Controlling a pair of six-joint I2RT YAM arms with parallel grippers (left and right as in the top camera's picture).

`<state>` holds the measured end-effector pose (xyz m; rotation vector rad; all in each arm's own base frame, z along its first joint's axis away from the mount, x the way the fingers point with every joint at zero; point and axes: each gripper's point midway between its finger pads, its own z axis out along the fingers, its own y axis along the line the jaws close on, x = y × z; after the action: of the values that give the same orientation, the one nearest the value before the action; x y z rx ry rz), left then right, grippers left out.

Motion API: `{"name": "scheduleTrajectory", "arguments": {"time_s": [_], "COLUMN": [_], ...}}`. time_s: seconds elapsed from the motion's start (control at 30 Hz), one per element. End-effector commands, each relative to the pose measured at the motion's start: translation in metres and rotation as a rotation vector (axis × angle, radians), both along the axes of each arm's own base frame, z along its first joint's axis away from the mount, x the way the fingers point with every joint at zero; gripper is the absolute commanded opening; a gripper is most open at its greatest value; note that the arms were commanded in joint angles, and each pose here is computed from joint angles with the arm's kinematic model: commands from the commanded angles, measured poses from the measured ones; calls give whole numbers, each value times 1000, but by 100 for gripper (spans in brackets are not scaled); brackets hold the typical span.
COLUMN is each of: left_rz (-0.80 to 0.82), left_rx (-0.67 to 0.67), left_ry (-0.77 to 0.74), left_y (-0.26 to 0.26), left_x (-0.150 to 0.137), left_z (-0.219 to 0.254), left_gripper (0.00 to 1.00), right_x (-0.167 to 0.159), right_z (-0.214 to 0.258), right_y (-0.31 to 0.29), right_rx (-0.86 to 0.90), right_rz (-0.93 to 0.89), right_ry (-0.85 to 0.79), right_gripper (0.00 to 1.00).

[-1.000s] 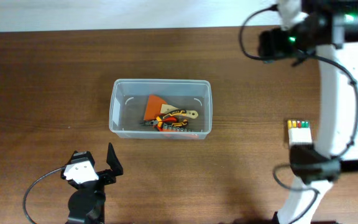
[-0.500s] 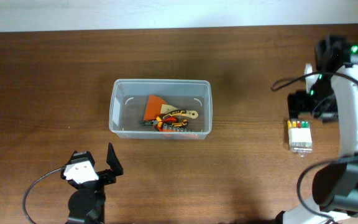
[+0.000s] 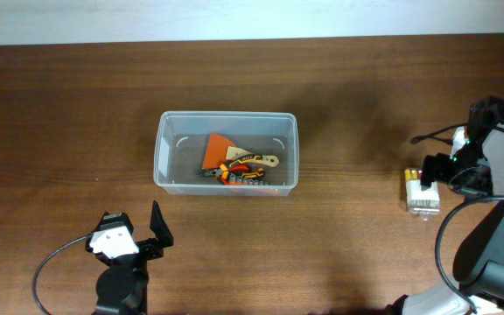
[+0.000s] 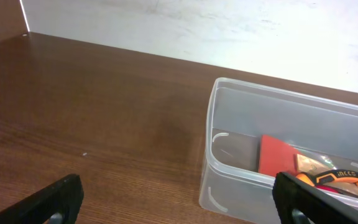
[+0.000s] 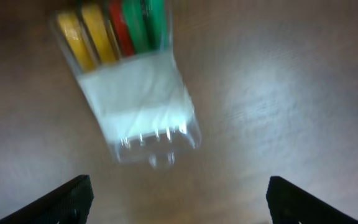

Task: Pack container
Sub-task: 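Move the right gripper over the clear pack of colored items, then lower the right gripper and grasp the clear pack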

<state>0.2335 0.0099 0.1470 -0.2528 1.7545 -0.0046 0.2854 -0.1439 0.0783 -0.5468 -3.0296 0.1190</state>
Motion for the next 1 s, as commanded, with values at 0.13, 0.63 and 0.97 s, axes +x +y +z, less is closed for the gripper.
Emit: {"name": "scheduleTrajectory", "arguments": {"time_s": [0.13,0.63,0.97], "left_rz": [-3,-3,-2], "left_rx": [9,9,9], "left_ry": [0,-1,0], "left_y": [0,0,0], "left_x": [0,0,0], "left_z": [0,0,0], "left_gripper": [99,99,99], "right_x": [25,27,17], "right_z": [3,-56,-96], "right_y": [-4,22,26], "right_rx": [-34,66,112], "right_rz": [78,195,182], "right_ry": [-100,-3,92], "right_gripper": [88,86,86]}}
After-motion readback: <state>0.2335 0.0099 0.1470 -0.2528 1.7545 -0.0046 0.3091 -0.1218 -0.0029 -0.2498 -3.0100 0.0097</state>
